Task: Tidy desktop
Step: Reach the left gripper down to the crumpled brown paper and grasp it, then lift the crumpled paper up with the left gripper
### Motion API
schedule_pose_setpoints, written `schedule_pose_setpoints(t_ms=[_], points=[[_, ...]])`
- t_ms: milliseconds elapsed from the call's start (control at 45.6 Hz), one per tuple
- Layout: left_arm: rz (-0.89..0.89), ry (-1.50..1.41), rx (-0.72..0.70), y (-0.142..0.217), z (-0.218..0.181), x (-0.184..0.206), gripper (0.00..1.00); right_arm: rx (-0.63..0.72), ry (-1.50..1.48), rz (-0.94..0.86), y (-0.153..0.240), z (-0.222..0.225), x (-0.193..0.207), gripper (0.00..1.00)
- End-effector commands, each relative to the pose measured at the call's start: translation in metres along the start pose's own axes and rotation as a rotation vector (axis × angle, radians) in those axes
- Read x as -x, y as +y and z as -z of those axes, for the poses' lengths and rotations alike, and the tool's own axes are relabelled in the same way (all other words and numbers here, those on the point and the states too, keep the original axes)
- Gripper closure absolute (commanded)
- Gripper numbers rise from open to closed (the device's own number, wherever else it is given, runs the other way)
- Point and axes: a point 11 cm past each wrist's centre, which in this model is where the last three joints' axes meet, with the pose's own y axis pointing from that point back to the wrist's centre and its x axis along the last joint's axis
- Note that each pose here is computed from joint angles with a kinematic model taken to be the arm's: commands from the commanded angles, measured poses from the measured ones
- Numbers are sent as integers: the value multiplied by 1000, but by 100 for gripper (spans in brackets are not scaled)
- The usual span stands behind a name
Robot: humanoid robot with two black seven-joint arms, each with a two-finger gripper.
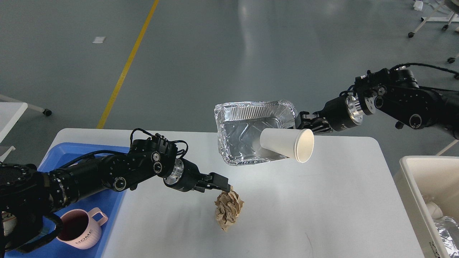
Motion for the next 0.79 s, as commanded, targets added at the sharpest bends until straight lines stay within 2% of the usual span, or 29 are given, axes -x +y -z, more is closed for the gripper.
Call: schedule_pose_setpoints(t_ms=[0,329,417,483,571,658,702,768], points=[[14,-1,15,-15,-12,5,3,0,1,-2,0,0,0,100],[3,-4,42,-39,-31,12,4,0,1,-6,2,0,-1,100],[-3,-4,47,-39,-31,12,7,0,2,-7,2,0,-1,100],[-6,-19,50,-40,-31,12,18,0,2,-7,2,0,-1,100],[14,-76,41,-41,-29,17,39,0,2,-7,2,0,-1,100],[39,-129,46,-42,-27,22,62,0,2,-7,2,0,-1,100],[54,-153,30,-44,-24,26,78,4,1,-11,2,-1,-2,100],[61,-155,25,-45,-22,28,85,3,-2,-12,1,-3,-1,100]])
